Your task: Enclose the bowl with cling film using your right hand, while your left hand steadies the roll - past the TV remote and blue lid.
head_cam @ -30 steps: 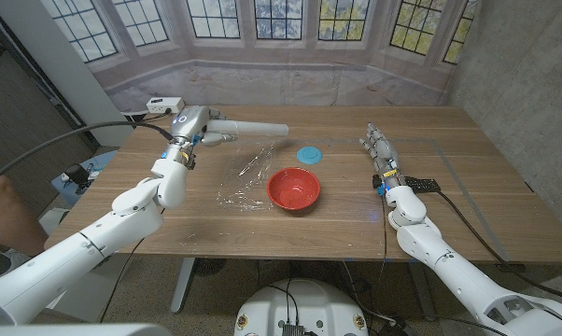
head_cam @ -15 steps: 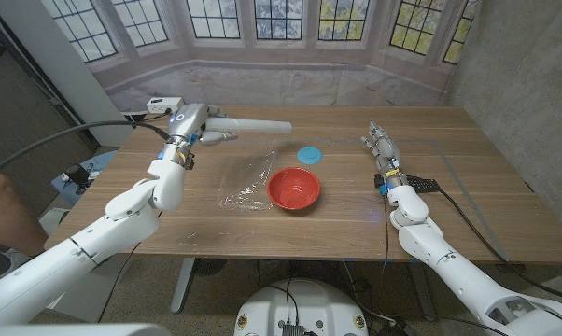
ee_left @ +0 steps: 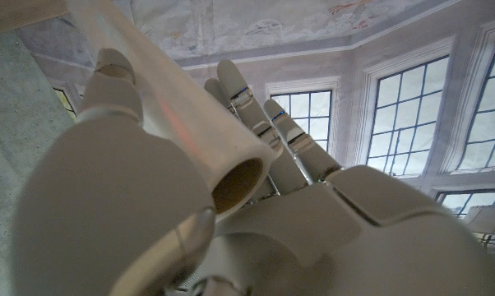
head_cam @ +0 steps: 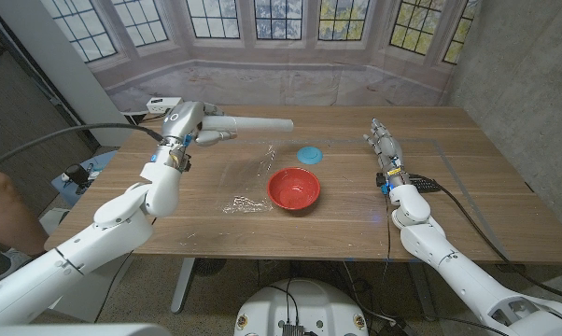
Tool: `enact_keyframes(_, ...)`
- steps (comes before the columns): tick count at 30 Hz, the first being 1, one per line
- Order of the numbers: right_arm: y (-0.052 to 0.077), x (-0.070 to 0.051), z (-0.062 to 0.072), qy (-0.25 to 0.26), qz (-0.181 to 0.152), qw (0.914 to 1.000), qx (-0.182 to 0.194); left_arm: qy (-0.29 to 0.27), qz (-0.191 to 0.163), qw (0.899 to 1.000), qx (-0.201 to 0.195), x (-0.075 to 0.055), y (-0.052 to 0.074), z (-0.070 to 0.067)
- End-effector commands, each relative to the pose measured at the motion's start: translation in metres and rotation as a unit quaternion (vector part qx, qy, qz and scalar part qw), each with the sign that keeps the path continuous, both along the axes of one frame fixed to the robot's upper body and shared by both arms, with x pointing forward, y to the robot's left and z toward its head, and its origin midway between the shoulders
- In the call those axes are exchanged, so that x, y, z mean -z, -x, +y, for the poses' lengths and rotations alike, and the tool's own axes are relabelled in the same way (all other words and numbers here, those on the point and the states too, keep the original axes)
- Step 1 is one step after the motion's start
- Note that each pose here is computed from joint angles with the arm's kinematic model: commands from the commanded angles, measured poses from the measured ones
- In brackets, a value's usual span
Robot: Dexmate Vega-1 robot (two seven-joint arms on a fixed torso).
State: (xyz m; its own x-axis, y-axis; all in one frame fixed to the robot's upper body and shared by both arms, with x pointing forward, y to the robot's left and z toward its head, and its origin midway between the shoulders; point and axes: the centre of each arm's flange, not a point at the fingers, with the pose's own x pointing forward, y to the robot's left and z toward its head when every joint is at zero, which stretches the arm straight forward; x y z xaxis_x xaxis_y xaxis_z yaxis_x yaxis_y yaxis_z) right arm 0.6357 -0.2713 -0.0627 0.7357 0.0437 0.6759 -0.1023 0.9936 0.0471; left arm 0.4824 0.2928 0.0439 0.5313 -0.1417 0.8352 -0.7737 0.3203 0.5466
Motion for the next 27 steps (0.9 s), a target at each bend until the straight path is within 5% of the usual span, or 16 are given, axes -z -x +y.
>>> enact_keyframes(1, 0.001, -0.007, 0.001, 0.01, -0.006, 0.9999, -0.001, 0.008, -0.007, 1.0, 0.017, 0.003, 0.021, -0.001)
enact_keyframes(27, 0.008, -0.009, -0.002, 0.018, -0.01, 0.9998, 0.008, -0.004, -0.016, 0.997, 0.076, 0.016, 0.05, -0.03)
